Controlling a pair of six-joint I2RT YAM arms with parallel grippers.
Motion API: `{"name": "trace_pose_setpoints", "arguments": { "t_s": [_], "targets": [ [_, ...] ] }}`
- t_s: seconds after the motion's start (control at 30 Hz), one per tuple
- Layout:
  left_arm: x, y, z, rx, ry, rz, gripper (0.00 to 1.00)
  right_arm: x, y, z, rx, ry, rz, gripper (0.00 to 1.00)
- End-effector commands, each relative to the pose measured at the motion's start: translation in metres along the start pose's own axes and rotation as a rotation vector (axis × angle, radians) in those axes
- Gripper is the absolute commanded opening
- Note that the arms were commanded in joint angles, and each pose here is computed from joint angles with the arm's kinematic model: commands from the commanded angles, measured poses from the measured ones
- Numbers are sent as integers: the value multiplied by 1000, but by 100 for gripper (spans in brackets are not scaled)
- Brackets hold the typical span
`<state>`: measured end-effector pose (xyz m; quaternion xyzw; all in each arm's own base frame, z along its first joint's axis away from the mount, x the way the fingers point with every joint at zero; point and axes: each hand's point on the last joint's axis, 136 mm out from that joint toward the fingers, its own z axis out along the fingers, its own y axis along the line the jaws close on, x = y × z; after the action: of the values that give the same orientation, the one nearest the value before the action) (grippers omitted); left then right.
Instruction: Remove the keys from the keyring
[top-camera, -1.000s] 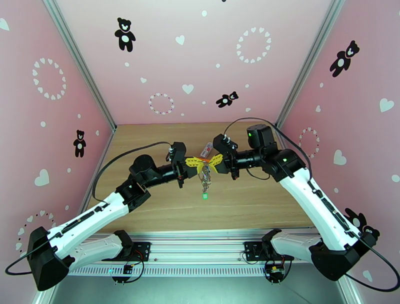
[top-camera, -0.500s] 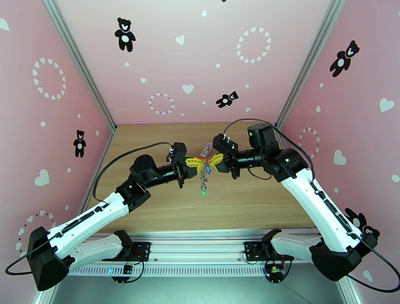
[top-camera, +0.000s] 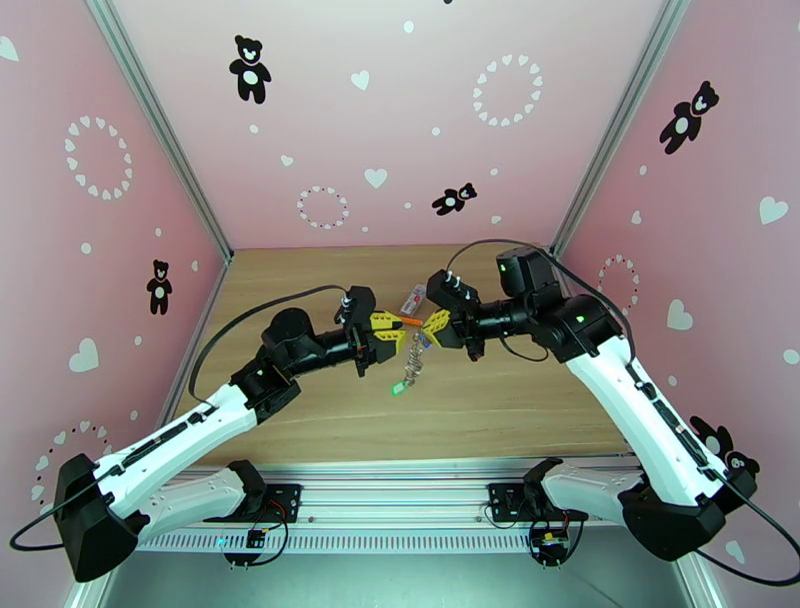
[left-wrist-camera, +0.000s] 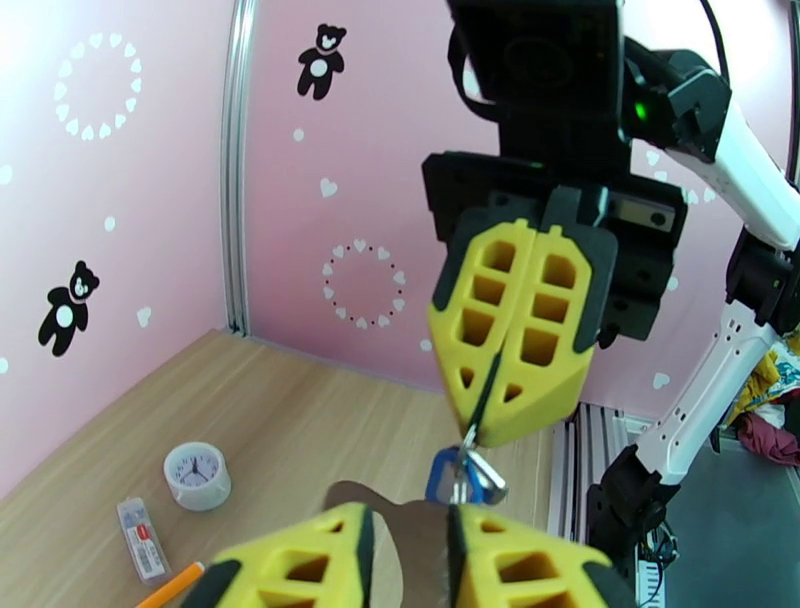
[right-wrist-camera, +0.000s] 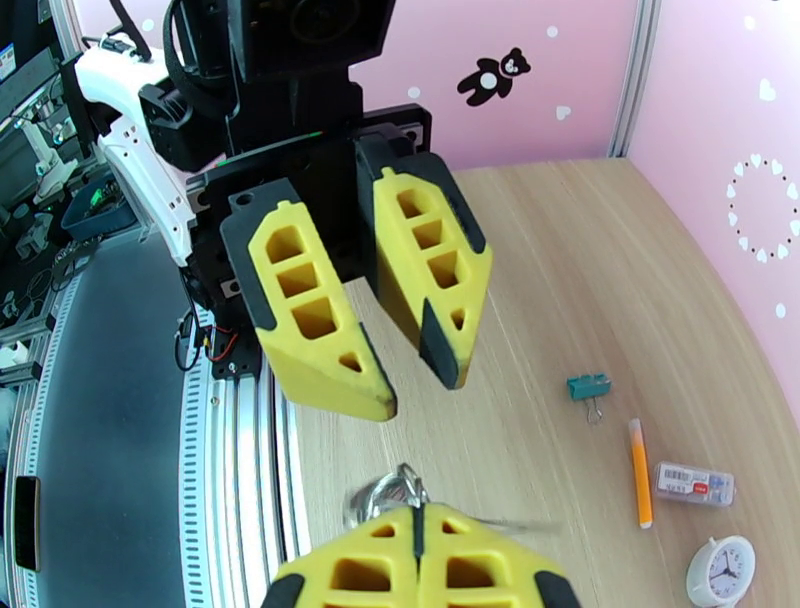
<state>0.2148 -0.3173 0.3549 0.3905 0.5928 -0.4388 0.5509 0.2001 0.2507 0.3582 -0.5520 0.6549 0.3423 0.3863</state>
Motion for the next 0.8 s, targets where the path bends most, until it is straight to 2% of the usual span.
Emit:
{"name": "trace_pose_setpoints", "arguments": {
  "t_s": [0.0,0.13,0.33,0.77],
  "targets": [
    [-10,-6,-6,18,24,39,32,-7,4,-6,-7,5,-25,0],
    [-9,-13,-4,64,52,49,36,-6,6,-6,-16,20,-26,0],
    [-9,-22,8,154,83,-7,38,-7,3,-5,-4,18,-27,0],
    [9,-14,19,147,142,-37,40,-12,-1,-2,7,-3,-20,0]
  ]
}}
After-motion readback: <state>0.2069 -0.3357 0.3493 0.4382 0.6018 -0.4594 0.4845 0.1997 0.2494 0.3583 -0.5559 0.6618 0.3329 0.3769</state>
